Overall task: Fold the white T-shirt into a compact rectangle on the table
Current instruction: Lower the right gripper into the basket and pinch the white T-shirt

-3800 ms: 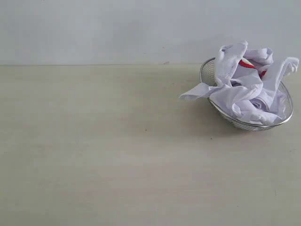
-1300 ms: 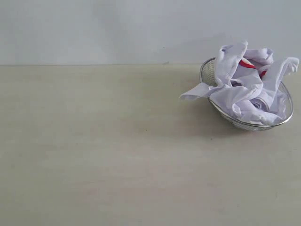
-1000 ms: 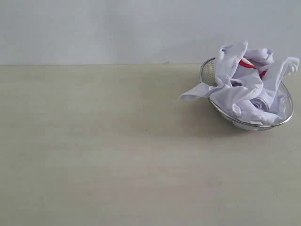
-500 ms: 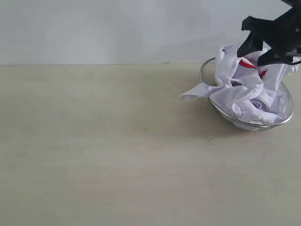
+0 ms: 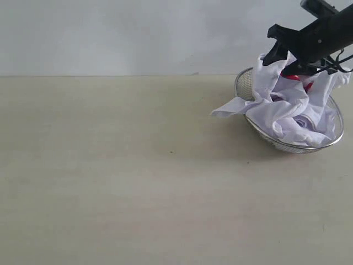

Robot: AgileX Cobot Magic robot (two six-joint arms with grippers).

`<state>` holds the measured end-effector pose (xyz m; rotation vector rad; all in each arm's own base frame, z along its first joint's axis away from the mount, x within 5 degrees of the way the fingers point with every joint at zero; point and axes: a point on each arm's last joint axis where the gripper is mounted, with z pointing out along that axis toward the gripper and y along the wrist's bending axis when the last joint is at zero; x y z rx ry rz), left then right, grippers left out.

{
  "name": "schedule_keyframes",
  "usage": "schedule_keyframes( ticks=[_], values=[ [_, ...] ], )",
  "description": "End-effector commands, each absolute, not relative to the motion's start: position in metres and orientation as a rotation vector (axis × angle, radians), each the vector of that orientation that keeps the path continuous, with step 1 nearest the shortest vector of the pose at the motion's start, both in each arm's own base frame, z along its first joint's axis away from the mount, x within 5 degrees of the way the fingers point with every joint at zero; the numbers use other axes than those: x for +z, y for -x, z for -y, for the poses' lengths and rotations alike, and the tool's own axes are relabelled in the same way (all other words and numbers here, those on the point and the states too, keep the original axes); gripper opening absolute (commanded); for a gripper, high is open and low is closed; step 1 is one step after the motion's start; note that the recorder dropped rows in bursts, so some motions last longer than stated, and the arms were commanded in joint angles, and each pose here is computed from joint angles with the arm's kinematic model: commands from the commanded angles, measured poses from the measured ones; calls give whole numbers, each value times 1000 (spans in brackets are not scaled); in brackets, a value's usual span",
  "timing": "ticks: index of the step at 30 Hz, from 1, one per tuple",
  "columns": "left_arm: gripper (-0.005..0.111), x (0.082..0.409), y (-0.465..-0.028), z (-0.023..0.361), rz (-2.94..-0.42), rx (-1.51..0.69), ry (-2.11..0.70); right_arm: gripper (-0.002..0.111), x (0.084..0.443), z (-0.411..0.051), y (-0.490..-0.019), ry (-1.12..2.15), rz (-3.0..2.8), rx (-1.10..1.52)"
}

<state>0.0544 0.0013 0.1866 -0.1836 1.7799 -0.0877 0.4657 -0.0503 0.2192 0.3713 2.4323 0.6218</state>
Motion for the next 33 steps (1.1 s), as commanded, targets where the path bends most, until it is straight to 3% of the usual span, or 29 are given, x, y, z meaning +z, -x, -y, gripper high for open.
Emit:
schedule_keyframes(
  ticks=[1, 11, 13, 17, 18, 23, 31, 33],
  values=[
    [5, 187, -55, -2, -1766, -88, 190, 53, 199, 54, -476, -414, -2440, 625],
    [5, 187, -55, -2, -1766, -88, 190, 51, 183, 52, -486, -463, -2380, 697],
    [5, 187, -55, -2, -1766, -88, 190, 40, 184, 51, -487, -446, -2365, 706],
    [5, 187, -55, -2, -1766, -88, 190, 3, 184, 50, -486, -440, -2372, 720],
    [5, 187, -55, -2, -1766, -88, 190, 0, 185, 50, -486, -434, -2377, 729],
    [5, 187, -55, -2, -1766, -88, 190, 0, 204, 48, -481, -378, -2363, 739],
    [5, 187, -55, -2, -1766, -88, 190, 0, 284, 43, -460, -260, -2225, 687],
    [5, 187, -55, -2, -1766, -88, 190, 0, 288, 42, -457, -247, -2228, 693]
  ],
)
